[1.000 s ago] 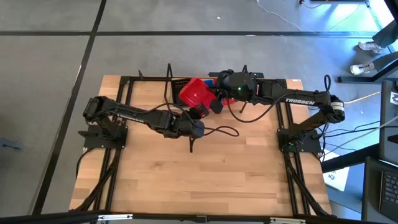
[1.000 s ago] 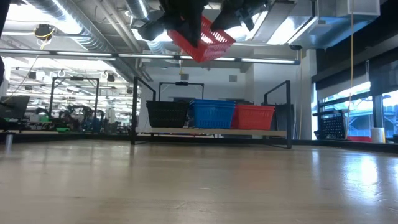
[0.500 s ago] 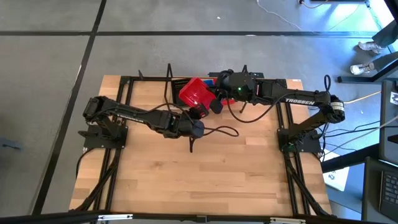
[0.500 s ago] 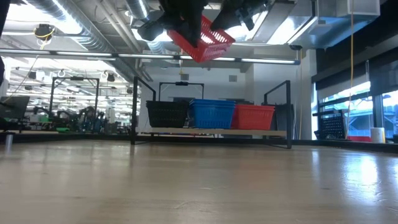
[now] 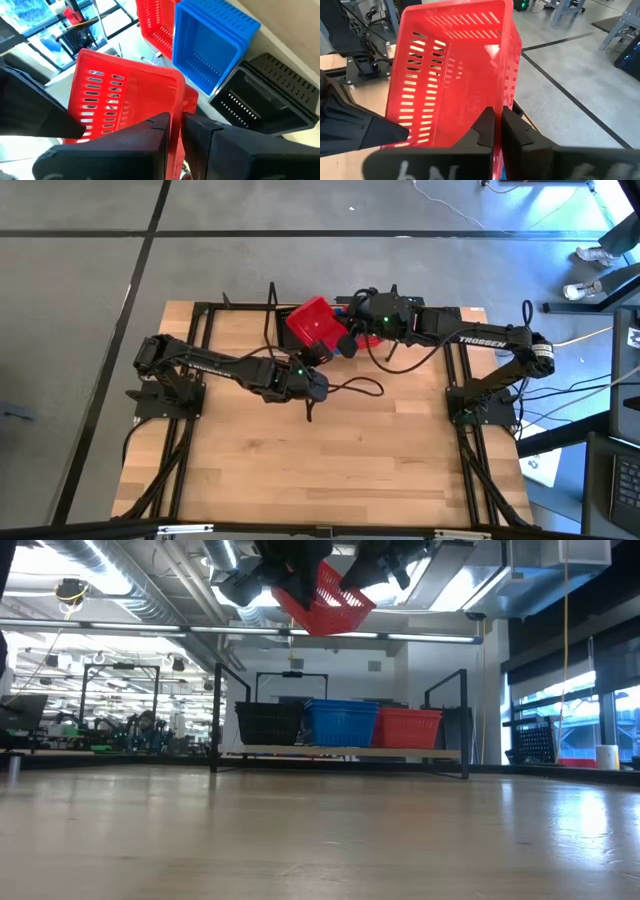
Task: Stack baskets on shelf by color
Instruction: Stack the red bin on top of the red bin on the shelf
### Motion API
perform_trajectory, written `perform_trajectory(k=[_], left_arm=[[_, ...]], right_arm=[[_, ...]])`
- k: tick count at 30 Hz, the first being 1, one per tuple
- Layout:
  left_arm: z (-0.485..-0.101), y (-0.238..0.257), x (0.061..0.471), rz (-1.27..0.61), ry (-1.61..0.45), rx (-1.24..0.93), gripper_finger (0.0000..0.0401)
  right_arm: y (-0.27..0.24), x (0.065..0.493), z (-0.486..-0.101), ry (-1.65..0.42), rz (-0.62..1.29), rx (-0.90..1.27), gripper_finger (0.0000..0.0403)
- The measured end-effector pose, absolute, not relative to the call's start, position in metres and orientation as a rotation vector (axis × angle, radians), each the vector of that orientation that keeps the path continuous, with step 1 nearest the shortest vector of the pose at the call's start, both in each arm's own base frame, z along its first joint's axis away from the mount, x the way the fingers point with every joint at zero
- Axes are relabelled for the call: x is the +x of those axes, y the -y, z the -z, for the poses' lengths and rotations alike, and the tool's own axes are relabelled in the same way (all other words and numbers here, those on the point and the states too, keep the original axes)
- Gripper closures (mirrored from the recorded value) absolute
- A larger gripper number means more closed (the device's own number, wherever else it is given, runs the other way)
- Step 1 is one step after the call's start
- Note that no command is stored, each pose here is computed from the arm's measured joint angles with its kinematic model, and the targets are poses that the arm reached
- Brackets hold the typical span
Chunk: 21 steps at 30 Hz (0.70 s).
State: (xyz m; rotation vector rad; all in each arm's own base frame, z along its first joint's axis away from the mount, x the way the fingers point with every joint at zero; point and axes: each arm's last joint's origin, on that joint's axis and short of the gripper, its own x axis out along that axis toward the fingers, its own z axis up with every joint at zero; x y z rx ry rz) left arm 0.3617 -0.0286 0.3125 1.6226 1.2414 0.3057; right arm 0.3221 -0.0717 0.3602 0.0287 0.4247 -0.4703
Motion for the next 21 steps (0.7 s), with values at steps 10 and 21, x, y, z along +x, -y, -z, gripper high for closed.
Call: perform_trajectory(k=[10,21], left_arm=[[-0.3117,0.0273,0.3618,-0.243,-1.259,1.671,0.0371],[-0.3114,0.0273,0.3619,-0.188,-1.269,1.722,0.032]], right_arm=[[0.0718,0.3219,-0.3597,-0.43,0.467,0.031,0.0396],[0.0715,0.3217,-0.3574,-0.447,0.463,0.03,0.0396]])
